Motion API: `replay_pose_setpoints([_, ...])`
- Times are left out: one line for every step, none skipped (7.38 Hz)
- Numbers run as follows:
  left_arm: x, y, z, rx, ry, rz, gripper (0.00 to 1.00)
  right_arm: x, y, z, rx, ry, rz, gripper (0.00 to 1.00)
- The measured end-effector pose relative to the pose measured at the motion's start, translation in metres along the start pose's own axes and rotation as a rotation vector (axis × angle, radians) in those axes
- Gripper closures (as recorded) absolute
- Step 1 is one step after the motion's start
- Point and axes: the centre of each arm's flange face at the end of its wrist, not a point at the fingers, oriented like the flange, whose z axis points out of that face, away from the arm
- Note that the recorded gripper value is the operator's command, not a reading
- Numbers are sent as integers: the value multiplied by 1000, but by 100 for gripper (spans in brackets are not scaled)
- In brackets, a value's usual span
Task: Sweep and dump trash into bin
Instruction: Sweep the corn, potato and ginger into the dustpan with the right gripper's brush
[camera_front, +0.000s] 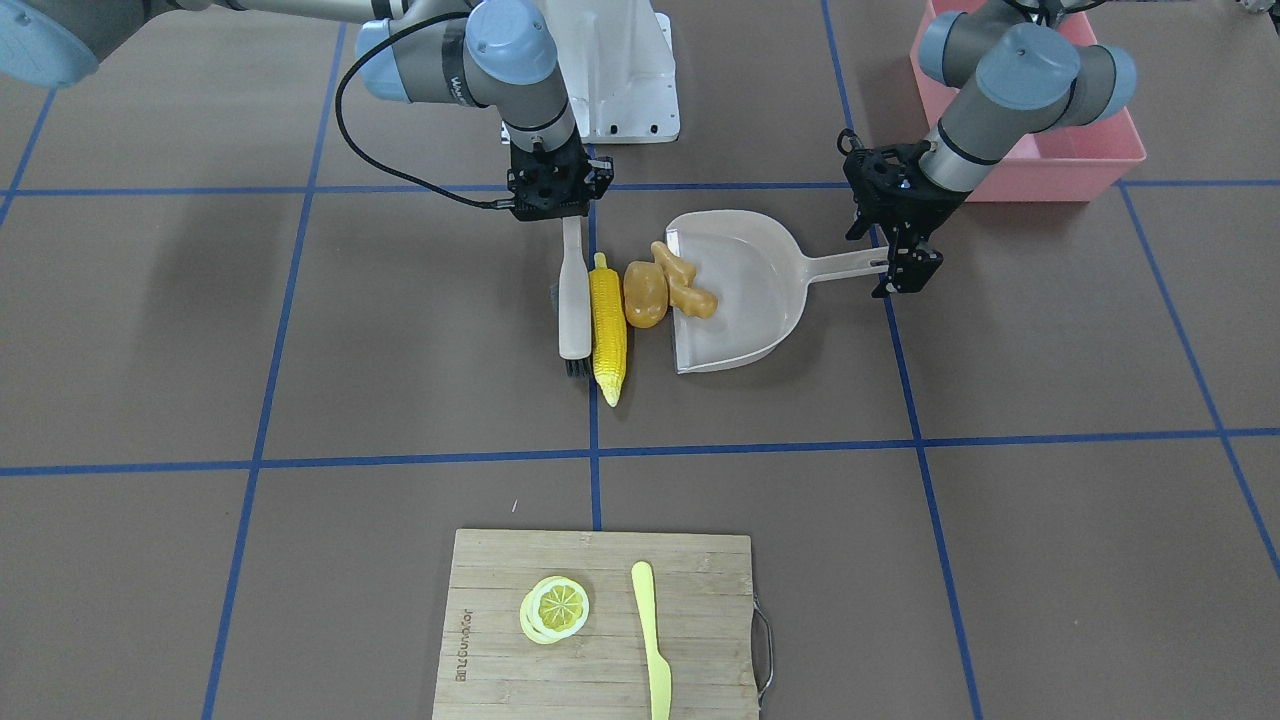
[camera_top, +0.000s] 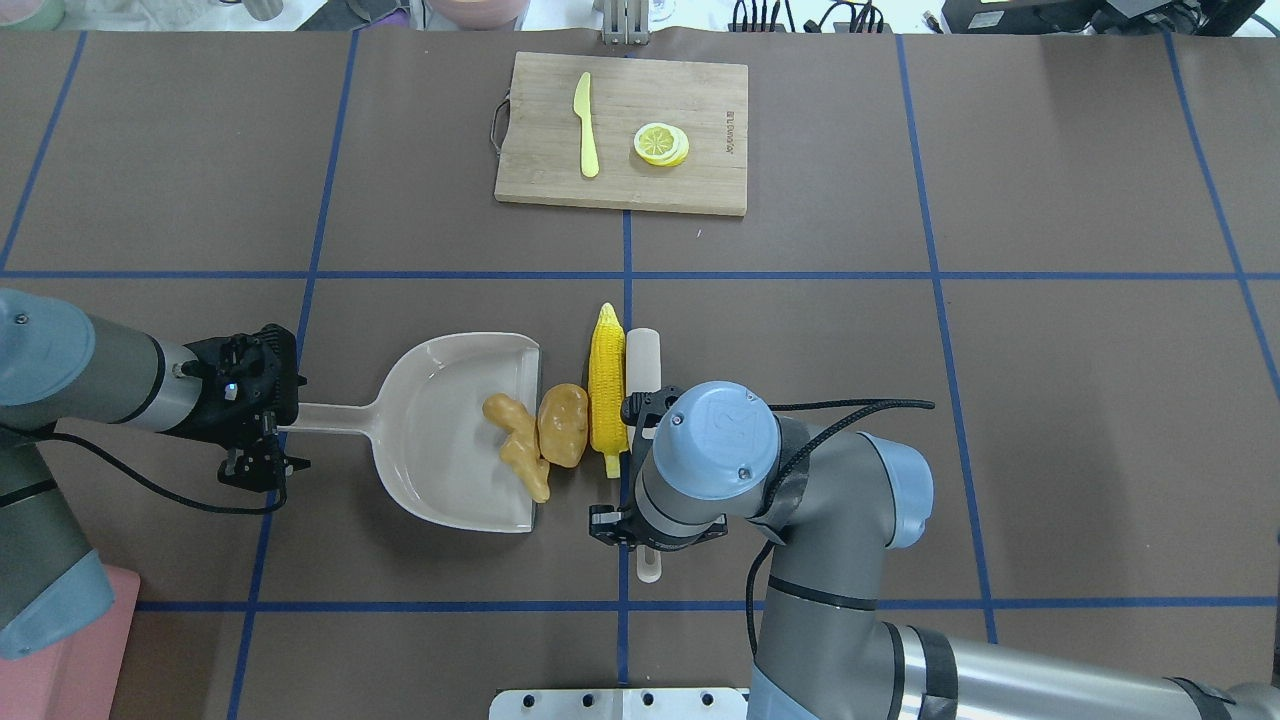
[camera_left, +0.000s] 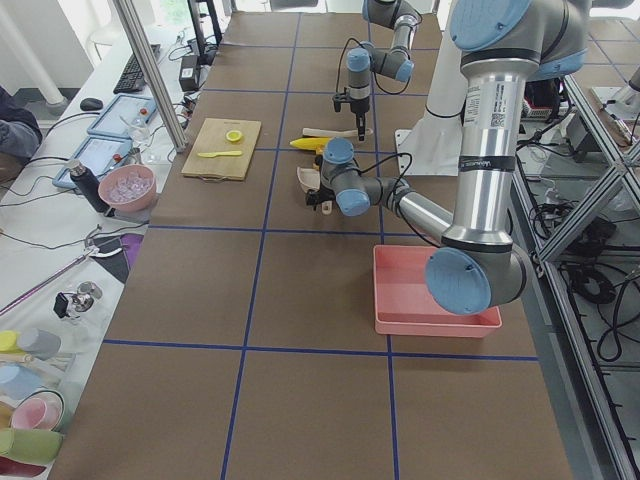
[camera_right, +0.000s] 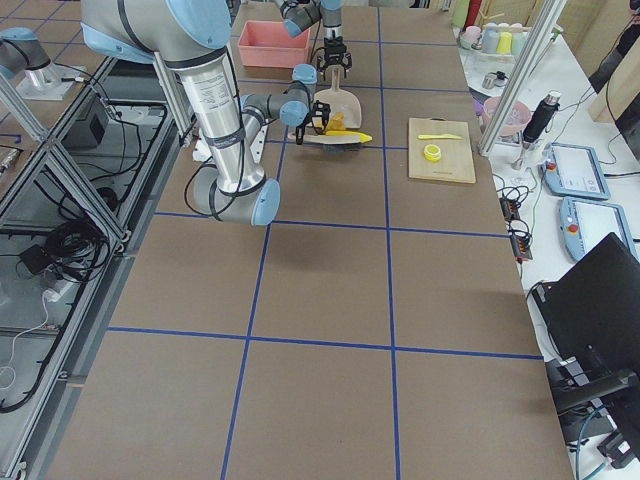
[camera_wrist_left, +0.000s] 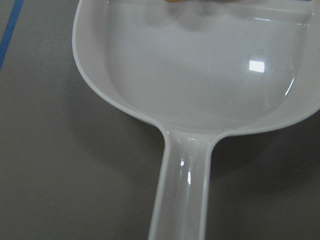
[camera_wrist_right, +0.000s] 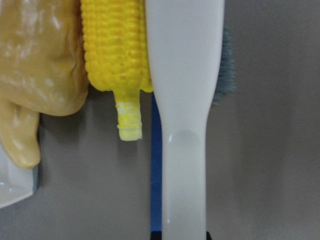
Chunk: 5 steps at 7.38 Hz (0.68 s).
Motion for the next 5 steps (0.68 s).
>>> replay_pose_setpoints([0, 0, 0, -1, 0, 1, 2, -8, 0, -4, -1, -11, -1, 100])
replay_pose_setpoints([0, 0, 0, -1, 0, 1, 3, -15, 0, -8, -3, -24, 0, 100])
replay_pose_setpoints([0, 0, 0, -2, 0, 1, 3, -26, -1, -12, -5, -36, 3, 100])
replay_pose_setpoints([0, 0, 1, -2, 0, 0, 3, -40, -3, -11, -9, -40, 9, 100])
replay_pose_setpoints([0, 1, 1, -4, 1, 0, 3, -57, -7, -5, -13, -39, 13, 100])
